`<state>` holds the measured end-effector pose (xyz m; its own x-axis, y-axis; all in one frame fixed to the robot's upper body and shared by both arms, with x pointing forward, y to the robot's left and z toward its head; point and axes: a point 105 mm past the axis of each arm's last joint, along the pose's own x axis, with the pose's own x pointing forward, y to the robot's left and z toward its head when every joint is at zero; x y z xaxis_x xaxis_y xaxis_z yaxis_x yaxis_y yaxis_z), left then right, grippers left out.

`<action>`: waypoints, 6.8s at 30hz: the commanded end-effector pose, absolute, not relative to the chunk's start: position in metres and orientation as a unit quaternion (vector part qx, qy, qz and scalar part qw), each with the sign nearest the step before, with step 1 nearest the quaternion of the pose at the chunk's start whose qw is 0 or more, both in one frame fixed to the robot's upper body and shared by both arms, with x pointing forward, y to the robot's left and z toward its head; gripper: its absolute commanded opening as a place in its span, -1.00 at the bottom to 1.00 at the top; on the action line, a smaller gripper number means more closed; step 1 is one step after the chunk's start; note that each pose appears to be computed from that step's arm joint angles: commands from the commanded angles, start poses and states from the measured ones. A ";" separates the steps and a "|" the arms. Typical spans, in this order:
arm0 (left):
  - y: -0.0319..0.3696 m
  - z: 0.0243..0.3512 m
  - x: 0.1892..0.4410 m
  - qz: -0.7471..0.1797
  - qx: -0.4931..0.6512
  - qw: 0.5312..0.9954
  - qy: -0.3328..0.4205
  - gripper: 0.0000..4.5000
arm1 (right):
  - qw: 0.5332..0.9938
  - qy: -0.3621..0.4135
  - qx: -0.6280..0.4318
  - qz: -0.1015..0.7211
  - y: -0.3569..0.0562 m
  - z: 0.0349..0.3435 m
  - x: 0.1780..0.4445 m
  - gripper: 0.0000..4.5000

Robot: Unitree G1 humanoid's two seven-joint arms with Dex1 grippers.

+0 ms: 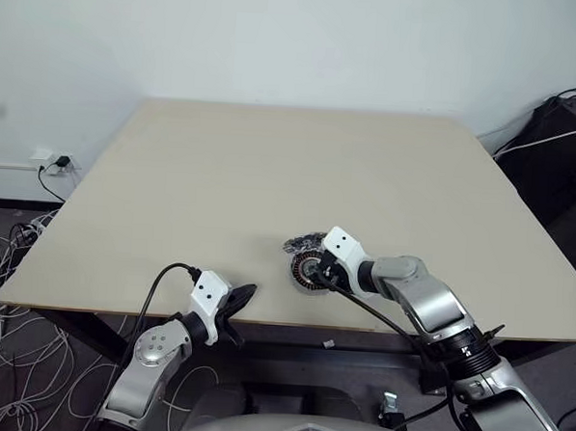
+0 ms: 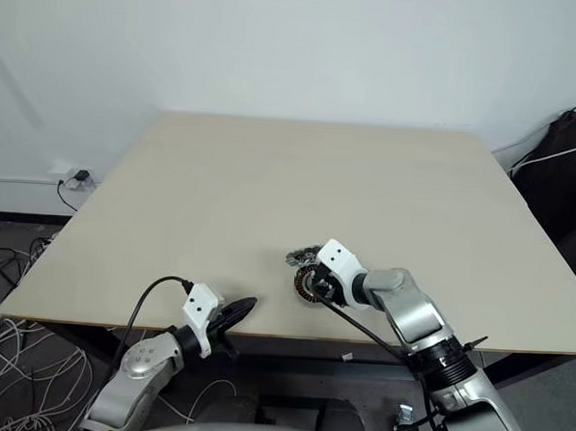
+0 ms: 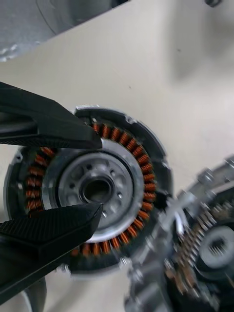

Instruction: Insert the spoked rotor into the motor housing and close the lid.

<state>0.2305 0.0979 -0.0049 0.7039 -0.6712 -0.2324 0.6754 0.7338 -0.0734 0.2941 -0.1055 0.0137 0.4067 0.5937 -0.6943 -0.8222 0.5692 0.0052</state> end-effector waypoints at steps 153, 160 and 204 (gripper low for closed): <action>0.091 -0.001 0.229 -0.376 0.015 0.919 0.121 -1.00 | 0.878 0.309 -0.096 0.353 -0.123 0.019 0.305 -1.00; 0.091 -0.001 0.229 -0.378 0.015 0.918 0.120 -1.00 | 0.873 0.310 -0.095 0.365 -0.125 0.022 0.299 -1.00; 0.091 -0.001 0.228 -0.375 0.011 0.919 0.122 -1.00 | 0.883 0.249 -0.174 0.357 -0.112 0.024 0.325 -1.00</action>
